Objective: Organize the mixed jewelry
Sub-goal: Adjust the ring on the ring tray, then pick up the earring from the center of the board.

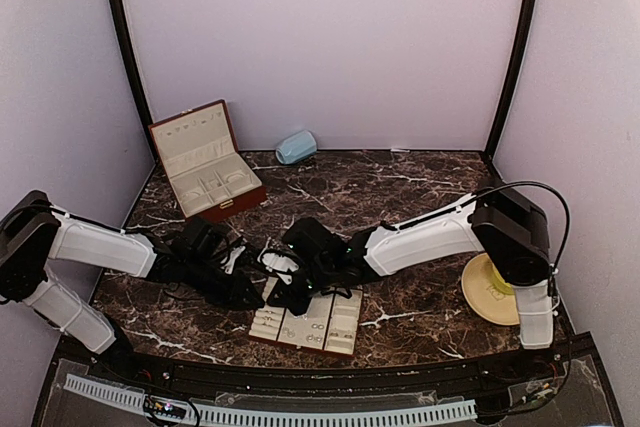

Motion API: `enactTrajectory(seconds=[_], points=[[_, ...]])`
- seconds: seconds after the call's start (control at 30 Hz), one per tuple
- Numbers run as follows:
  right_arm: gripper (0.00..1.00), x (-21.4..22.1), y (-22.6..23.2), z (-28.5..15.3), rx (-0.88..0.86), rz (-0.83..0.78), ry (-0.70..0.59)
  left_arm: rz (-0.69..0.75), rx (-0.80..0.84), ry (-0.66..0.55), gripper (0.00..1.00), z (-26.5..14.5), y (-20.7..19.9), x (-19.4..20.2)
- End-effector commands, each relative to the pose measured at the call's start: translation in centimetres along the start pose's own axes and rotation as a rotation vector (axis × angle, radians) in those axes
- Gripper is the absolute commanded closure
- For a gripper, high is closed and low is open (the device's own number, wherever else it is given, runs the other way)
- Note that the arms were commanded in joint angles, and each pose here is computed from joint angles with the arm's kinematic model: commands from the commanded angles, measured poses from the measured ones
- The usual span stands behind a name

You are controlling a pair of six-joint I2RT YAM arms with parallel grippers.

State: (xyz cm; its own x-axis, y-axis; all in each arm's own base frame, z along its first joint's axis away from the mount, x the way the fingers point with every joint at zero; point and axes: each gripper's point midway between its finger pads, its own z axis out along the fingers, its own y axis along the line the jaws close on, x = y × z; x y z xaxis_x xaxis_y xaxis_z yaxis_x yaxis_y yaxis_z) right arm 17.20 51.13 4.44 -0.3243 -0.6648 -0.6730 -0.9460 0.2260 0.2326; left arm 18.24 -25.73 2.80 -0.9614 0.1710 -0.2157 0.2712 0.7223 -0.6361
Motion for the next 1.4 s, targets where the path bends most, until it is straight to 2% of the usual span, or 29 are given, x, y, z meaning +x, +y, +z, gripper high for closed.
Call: enactTrajectory(seconds=[0.0, 0.4, 0.47, 0.6, 0.7, 0.77, 0.83, 0.97, 1.13, 1.37], points=[[0.97, 2.0, -0.7, 0.6, 0.038, 0.005, 0.052, 0.031, 0.011, -0.029, 0.70, -0.7, -0.7, -0.3], [0.78, -5.6, 0.2, -6.1, -0.051, 0.055, -0.213, 0.087, -0.133, -0.281, 0.57, -5.7, -0.2, -2.9], [0.73, -6.1, 0.0, -7.0, -0.051, 0.068, -0.241, 0.092, -0.155, -0.329, 0.53, -6.8, -0.1, -3.4], [0.59, -7.0, -1.1, -8.8, -0.058, 0.138, -0.320, 0.160, -0.192, -0.446, 0.37, -9.6, -0.9, -4.8], [0.52, -7.1, -1.9, -9.9, -0.046, 0.184, -0.361, 0.221, -0.253, -0.485, 0.22, -11.5, -1.1, -5.5], [0.48, -7.1, -2.6, -10.6, -0.016, 0.209, -0.379, 0.258, -0.285, -0.509, 0.15, -12.6, -1.3, -6.1], [0.40, -6.9, -3.3, -11.2, 0.017, 0.234, -0.386, 0.285, -0.316, -0.521, 0.12, -13.3, -1.4, -6.7], [0.38, -6.3, -4.9, -12.7, 0.100, 0.289, -0.408, 0.288, -0.386, -0.539, 0.10, -14.7, -0.7, -8.3], [0.38, -4.6, -8.2, -15.3, 0.264, 0.385, -0.410, 0.258, -0.385, -0.584, 0.10, -16.9, 0.0, -10.4], [0.44, 0.4, -12.9, -18.0, 0.475, 0.581, -0.330, 0.249, -0.422, -0.761, 0.07, -22.9, 0.5, -14.8]])
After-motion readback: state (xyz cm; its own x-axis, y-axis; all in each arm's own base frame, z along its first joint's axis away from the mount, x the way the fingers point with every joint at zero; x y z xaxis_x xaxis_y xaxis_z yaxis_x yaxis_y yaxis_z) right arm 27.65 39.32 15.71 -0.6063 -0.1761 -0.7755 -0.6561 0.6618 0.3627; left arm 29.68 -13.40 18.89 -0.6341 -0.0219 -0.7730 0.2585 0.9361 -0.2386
